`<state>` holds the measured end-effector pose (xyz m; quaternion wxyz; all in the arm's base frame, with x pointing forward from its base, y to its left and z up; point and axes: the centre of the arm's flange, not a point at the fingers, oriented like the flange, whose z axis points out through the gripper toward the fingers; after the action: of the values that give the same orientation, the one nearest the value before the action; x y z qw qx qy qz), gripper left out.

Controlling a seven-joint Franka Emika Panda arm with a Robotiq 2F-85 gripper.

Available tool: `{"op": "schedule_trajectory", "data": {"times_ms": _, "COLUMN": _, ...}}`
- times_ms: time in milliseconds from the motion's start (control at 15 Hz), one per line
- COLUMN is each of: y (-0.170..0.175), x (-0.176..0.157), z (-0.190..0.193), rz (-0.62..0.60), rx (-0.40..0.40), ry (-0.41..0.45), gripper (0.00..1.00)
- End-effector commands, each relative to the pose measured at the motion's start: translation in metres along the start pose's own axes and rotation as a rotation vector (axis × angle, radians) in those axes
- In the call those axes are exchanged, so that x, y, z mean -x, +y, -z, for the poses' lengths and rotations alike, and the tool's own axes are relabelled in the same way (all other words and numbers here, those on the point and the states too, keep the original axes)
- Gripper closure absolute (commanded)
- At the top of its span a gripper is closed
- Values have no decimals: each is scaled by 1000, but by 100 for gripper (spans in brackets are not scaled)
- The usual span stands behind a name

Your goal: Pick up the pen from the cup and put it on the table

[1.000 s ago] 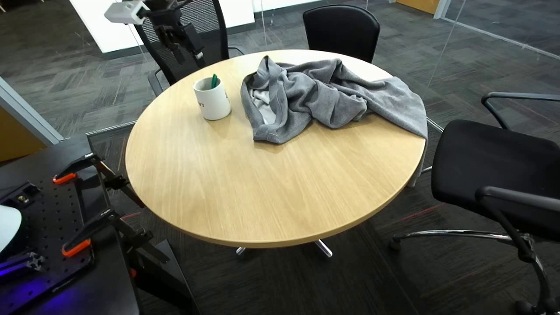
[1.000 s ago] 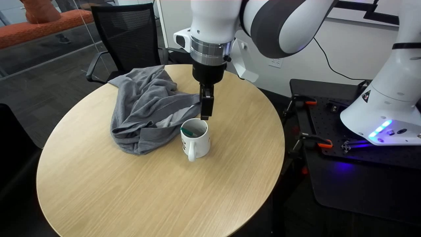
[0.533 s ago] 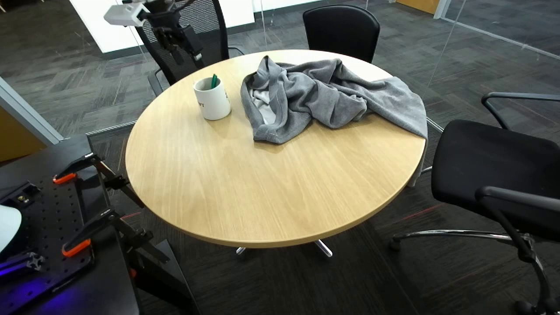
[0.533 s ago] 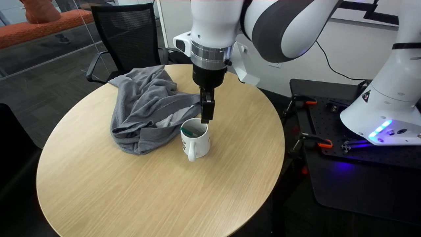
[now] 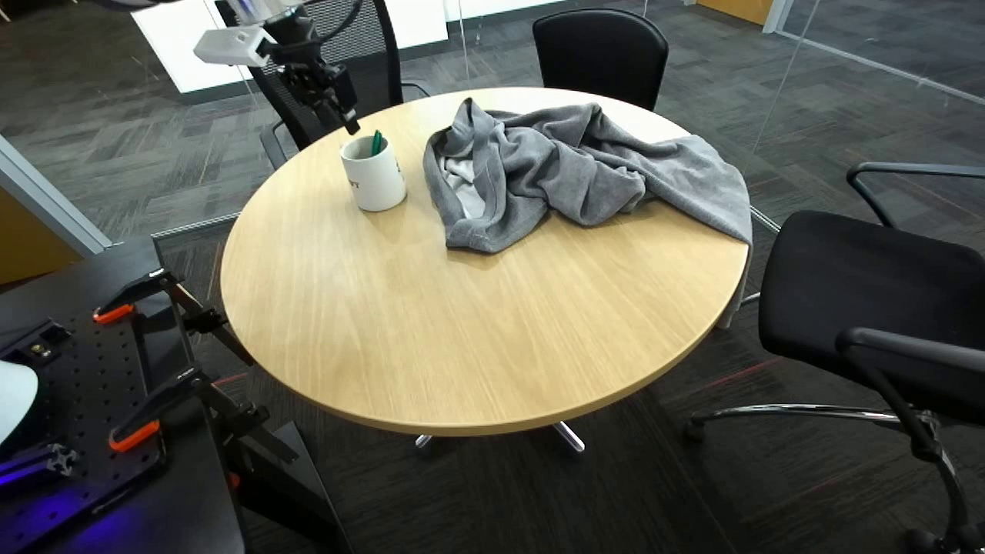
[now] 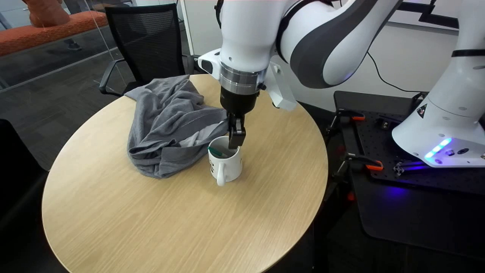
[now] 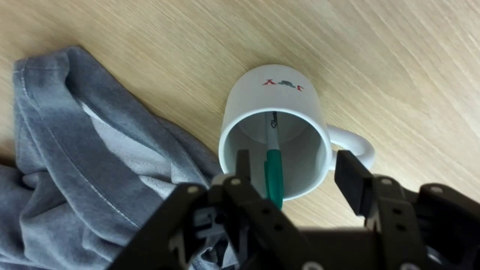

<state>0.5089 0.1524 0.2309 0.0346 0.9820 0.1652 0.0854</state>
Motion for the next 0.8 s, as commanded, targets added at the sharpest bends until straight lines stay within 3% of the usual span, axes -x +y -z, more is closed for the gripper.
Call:
{"op": "schedule_trajectory", "data": {"times_ms": 0, "y": 3, "x": -10, "z": -18, "rz": 33, "rx": 3, "ry": 51, "gripper": 35}}
{"op": "schedule_trajectory", "data": {"times_ms": 267, "y": 7, "x": -14, "z": -34, "rz": 38, "rx": -14, "ry": 77, "gripper": 38}}
{"op": "schedule_trajectory", "data": {"times_ms": 600, "y": 5, "x": -15, "z": -43, "rz": 38, "rx": -19, "ry": 91, "gripper": 57}}
{"op": "schedule_trajectory", "data": {"times_ms": 733, "y": 4, "x": -15, "z": -44, "rz": 40, "rx": -17, "ry": 96, "gripper": 60}}
